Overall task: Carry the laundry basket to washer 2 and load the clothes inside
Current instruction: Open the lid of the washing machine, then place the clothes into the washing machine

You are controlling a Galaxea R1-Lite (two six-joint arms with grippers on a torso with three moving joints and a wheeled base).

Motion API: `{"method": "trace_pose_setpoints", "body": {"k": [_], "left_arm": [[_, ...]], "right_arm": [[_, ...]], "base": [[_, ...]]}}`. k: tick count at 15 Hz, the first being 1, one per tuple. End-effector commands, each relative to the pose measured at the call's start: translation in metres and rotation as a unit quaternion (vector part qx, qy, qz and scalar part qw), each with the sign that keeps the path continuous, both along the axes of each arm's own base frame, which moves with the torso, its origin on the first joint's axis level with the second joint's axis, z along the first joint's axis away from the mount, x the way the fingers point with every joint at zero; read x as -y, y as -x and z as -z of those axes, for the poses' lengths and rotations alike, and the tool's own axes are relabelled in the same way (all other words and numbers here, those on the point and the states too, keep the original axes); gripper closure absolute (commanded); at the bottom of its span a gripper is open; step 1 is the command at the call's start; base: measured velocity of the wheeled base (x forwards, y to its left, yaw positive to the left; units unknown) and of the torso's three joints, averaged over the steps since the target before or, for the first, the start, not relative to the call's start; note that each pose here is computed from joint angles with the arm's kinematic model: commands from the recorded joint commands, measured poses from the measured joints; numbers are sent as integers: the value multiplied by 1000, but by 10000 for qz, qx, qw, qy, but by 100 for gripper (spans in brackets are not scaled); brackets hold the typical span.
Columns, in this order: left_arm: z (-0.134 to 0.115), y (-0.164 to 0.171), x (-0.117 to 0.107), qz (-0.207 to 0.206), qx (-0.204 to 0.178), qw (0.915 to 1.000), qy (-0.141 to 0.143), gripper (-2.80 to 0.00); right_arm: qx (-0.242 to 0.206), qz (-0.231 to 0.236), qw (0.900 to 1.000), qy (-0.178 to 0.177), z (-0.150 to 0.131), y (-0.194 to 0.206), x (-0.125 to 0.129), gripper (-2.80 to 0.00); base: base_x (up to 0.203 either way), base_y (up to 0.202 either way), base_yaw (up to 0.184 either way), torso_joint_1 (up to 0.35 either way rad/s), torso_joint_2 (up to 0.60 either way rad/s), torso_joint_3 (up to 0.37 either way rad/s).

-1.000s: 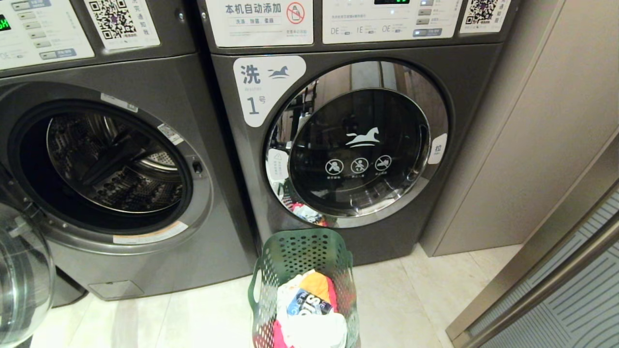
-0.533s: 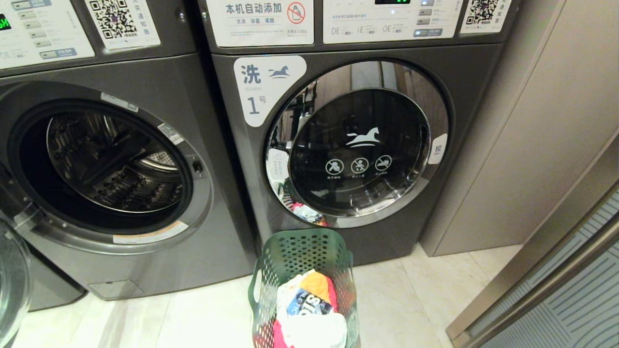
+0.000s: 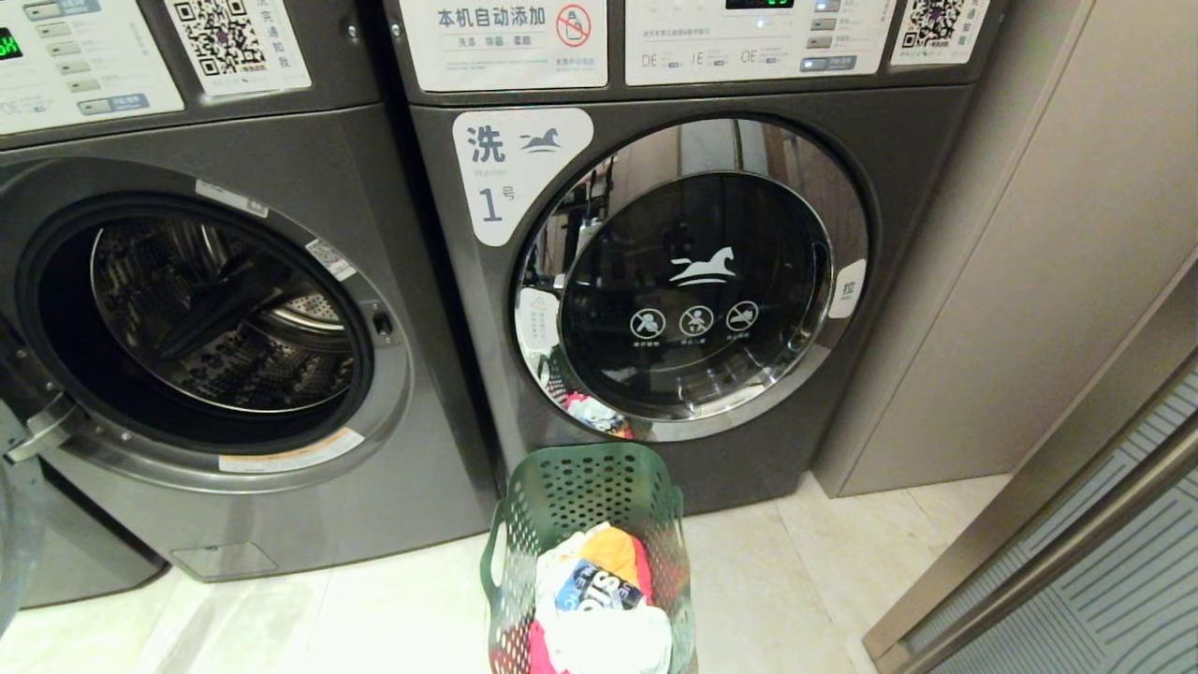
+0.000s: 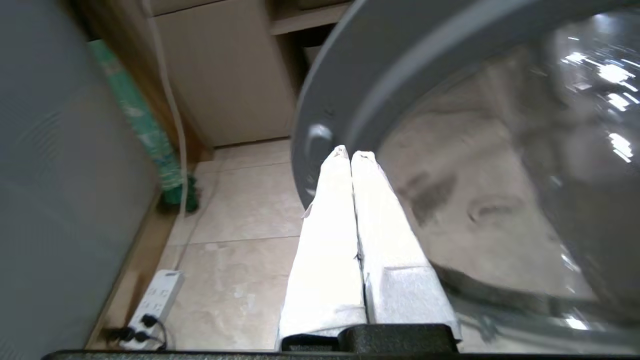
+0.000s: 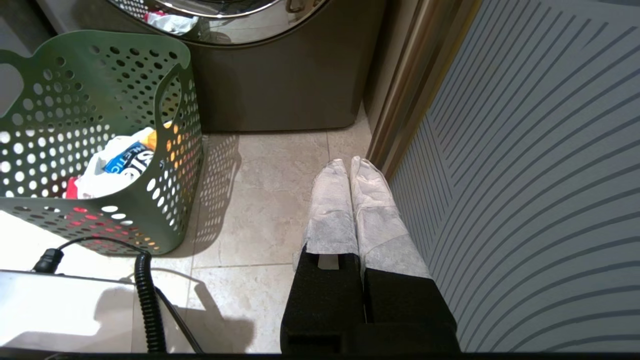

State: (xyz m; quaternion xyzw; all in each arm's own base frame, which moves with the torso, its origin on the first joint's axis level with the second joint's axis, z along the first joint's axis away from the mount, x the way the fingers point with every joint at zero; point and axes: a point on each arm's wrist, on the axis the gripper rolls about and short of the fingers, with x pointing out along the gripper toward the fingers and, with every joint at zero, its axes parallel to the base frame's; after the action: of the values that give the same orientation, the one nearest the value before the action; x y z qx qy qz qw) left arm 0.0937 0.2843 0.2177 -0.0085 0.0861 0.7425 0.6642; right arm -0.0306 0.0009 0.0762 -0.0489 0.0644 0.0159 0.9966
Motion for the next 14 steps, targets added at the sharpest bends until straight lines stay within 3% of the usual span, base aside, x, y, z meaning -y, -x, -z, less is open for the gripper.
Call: {"method": "trace_pose_setpoints", "body": {"k": [1,5,7,8,11,14], "left_arm": [[-21,2,53,868,153,9956,-331,0],[-5,-16,138,2676,181,9629,-280,0],[0,-10,180,3447,297,9372,-440,0],[8,-9,202,4030,330,9136,-436,0],[47,26,259,5612,313,8257,-483,0],[83,75,278,6352,200,7688,-709,0]], "right_arm": [[-10,3,10000,4,0,0,0,0],[-7,1,10000,4,0,0,0,0],[-15,3,10000,4,0,0,0,0],[-8,3,10000,4,0,0,0,0],[-13,1,10000,4,0,0,0,0],[-15,-2,10000,3,0,0,0,0]], "base": [[0,0,0,0,0,0],[0,0,0,0,0,0],[0,0,0,0,0,0],[0,0,0,0,0,0],[0,0,0,0,0,0],[0,0,0,0,0,0]]}}
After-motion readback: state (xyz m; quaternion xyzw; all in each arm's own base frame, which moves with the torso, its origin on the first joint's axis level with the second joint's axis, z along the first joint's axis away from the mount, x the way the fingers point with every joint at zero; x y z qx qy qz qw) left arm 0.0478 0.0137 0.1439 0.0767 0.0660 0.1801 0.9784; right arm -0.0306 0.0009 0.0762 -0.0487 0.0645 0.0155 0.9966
